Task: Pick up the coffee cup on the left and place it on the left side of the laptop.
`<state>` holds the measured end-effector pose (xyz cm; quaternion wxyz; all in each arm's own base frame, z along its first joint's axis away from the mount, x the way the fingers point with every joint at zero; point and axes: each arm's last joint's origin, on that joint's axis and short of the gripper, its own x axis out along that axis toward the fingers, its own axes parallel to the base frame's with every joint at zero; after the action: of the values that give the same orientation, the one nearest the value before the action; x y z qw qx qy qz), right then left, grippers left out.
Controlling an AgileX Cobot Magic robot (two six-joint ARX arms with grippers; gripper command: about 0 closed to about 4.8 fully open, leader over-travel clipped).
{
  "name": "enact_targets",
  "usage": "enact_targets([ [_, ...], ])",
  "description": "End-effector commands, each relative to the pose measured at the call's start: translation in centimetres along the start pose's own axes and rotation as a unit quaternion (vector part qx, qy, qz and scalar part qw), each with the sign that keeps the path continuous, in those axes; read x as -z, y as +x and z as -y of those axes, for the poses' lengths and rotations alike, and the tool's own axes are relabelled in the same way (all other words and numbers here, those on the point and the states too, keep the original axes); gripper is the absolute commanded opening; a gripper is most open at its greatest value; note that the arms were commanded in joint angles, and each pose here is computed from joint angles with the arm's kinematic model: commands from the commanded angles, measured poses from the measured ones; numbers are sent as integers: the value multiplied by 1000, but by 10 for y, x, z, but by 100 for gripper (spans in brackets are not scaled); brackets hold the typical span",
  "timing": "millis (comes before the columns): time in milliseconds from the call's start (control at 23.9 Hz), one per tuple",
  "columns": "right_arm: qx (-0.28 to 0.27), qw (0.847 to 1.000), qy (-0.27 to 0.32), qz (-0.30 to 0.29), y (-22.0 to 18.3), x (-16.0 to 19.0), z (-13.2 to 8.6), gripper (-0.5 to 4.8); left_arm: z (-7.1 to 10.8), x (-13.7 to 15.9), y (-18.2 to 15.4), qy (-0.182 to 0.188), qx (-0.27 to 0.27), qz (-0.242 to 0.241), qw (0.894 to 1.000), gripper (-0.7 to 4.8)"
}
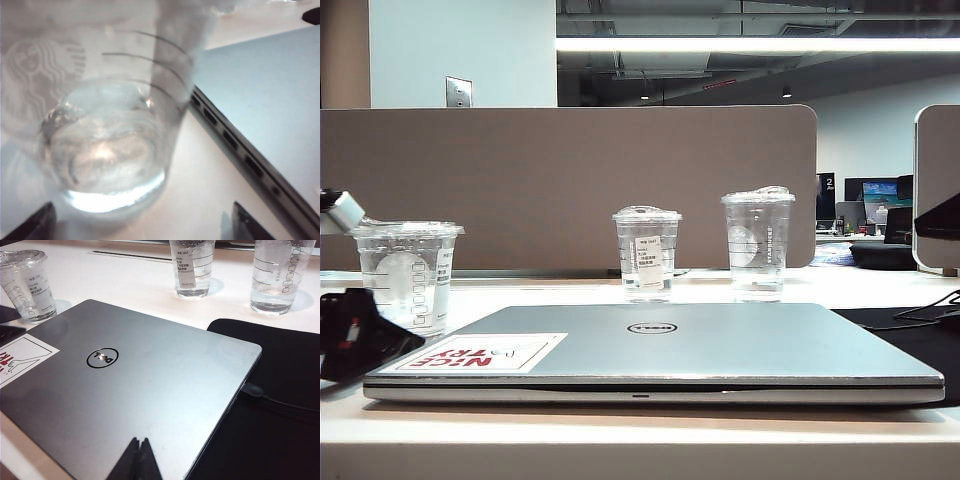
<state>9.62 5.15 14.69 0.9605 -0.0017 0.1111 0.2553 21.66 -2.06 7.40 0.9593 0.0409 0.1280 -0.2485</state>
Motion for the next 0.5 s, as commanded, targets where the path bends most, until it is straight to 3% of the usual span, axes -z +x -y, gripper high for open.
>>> enact_targets([
  [42, 0, 1000, -1, 8, 0, 0, 0, -5, 5, 0, -12, 7, -7, 4, 1000, 478],
  [251, 0, 1000, 0, 8, 0, 0, 0, -5, 15, 6, -30, -2, -6, -14, 1000, 474],
  [335, 0, 1000, -1, 8, 0, 0, 0, -5, 15, 2, -34, 3, -16, -5, 1000, 434],
  [377, 0, 1000, 0, 8, 0, 0, 0, -5, 16, 0, -38, 6, -38, 0, 999, 302],
  [419, 0, 1000, -1, 8, 0, 0, 0, -5, 16, -3, -42, 0, -52, 5, 999, 133],
  [502, 0, 1000, -1, 8, 0, 0, 0, -5, 16, -8, -42, -4, -51, 20, 999, 38],
])
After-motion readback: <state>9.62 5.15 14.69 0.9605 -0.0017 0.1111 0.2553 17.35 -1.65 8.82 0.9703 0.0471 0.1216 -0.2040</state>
